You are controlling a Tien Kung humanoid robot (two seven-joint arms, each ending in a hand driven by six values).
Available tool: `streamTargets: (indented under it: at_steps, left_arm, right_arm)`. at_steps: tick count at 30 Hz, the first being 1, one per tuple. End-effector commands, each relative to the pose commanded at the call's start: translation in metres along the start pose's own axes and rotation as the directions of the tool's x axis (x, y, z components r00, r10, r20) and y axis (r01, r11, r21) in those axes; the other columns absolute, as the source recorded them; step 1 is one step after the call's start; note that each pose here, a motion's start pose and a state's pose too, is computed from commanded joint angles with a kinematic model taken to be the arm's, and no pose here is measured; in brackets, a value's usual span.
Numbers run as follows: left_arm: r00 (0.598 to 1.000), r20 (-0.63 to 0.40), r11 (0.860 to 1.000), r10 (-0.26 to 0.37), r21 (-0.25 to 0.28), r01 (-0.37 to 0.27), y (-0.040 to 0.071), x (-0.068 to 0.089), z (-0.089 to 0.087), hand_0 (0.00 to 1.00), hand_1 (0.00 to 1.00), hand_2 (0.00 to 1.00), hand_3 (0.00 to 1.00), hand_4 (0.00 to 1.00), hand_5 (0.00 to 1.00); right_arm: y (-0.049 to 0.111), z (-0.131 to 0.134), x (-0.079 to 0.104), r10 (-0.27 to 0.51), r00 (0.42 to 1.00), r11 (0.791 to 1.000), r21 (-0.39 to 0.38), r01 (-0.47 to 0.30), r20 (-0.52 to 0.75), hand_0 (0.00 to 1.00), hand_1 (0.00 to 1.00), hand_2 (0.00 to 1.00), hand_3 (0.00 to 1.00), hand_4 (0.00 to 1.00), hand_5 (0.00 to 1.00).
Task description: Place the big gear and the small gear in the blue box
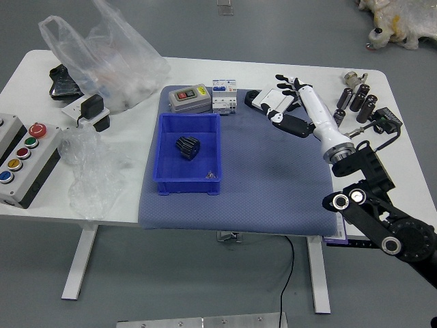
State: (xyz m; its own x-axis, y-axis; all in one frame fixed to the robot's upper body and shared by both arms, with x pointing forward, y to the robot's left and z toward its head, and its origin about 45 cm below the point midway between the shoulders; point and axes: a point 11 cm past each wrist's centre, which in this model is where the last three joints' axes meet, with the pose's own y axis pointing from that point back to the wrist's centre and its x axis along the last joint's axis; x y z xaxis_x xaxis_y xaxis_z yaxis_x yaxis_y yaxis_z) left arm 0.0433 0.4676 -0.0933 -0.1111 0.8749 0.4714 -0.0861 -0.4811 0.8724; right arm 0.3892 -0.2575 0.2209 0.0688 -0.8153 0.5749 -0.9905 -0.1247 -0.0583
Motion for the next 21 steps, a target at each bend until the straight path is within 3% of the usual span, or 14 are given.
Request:
streamTargets:
  at_steps: [5, 9, 10, 14, 21]
  left_arm:
    - [1.0, 0.018, 0.998, -0.021, -0.055, 0.022, 0.001, -0.007, 0.013, 0.625, 0.578, 0.548, 0.672, 0.704, 0.278]
    - [0.999, 0.031, 0.997, -0.026, -0.071, 0.028, 0.002, -0.009, 0.018, 0.625, 0.578, 0.548, 0.672, 0.704, 0.278]
    - [0.999, 0.033, 0.997, -0.026, -0.072, 0.028, 0.002, -0.009, 0.019, 0.624, 0.577, 0.549, 0.672, 0.703, 0.278]
    - [0.999, 0.045, 0.996, -0.015, -0.082, 0.019, 0.002, -0.003, 0.024, 0.624, 0.577, 0.549, 0.672, 0.703, 0.278]
    - [0.998, 0.056, 0.997, -0.004, -0.082, 0.009, 0.001, 0.002, 0.024, 0.625, 0.577, 0.548, 0.671, 0.703, 0.277]
  right_arm:
    - [0.027, 0.034, 0.019, 0.076, 0.97, 0.997, -0.048, -0.066, 0.232, 0.62, 0.657, 0.694, 0.71, 0.825, 0.551]
    - [0.046, 0.059, 0.032, 0.178, 0.904, 0.984, -0.098, -0.151, 0.389, 0.62, 0.657, 0.694, 0.71, 0.825, 0.551]
    - [0.049, 0.063, 0.036, 0.205, 0.883, 0.978, -0.107, -0.176, 0.422, 0.638, 0.674, 0.687, 0.678, 0.831, 0.594]
    - [0.054, 0.072, 0.055, 0.299, 0.783, 0.953, -0.131, -0.273, 0.545, 0.638, 0.674, 0.687, 0.678, 0.831, 0.594]
    - [0.062, 0.087, 0.06, 0.378, 0.629, 0.923, -0.226, -0.31, 0.679, 0.673, 0.691, 0.7, 0.677, 0.829, 0.606]
